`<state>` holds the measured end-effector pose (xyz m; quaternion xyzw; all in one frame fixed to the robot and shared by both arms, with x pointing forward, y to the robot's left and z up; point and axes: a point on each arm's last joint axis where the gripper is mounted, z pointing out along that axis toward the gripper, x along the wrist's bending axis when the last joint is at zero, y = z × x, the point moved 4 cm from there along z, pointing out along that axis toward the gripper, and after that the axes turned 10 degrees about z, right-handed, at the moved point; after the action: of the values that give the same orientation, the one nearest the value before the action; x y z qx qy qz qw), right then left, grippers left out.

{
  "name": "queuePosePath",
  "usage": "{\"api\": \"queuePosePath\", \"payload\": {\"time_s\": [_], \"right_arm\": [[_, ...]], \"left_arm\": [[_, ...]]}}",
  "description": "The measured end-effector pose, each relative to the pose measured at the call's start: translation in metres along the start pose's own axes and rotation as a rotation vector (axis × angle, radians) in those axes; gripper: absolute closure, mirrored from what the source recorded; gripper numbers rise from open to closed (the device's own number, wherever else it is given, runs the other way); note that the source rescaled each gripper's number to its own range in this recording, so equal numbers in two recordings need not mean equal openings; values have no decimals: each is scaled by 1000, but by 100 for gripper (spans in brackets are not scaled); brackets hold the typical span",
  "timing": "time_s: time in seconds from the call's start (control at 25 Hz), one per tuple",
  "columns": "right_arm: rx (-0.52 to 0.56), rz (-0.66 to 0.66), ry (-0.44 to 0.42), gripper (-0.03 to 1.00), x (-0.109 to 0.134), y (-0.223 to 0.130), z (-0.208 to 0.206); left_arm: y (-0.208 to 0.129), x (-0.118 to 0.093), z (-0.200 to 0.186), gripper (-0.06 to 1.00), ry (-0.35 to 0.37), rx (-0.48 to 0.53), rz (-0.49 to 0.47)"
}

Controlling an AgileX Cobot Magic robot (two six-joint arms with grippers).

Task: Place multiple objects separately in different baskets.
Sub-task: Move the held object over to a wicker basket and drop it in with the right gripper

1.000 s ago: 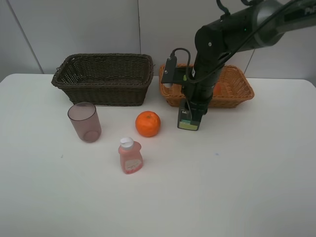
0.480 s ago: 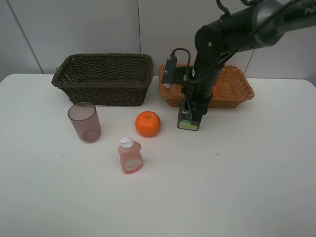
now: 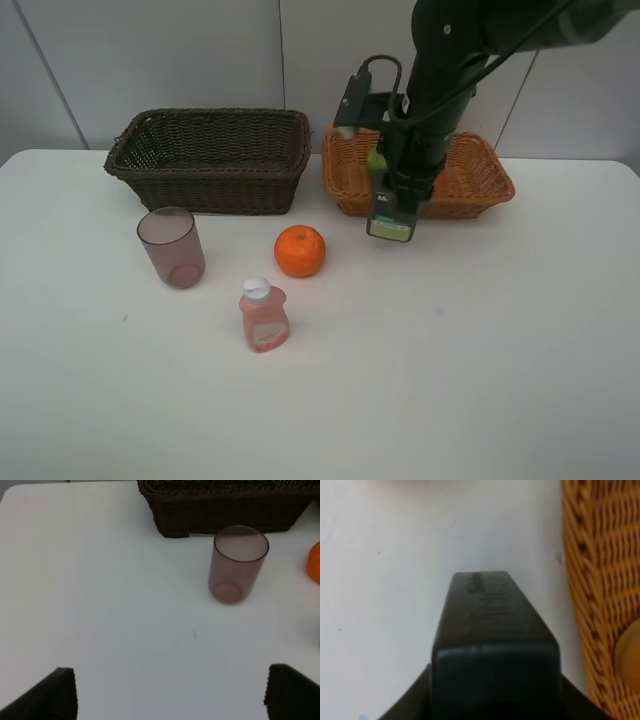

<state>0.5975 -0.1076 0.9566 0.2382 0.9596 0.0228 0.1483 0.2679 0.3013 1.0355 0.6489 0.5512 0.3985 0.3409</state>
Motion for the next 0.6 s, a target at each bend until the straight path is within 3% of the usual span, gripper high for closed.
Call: {"api": "queuePosePath", "payload": {"time_s": [0.28, 0.6], "right_arm": [[-71, 281, 24, 96, -6, 28, -48], [-176, 408, 47, 96, -6, 56, -92]], "left_arm": [[0, 0, 0, -3, 0, 0, 0], [0, 0, 0, -3, 0, 0, 0]]}}
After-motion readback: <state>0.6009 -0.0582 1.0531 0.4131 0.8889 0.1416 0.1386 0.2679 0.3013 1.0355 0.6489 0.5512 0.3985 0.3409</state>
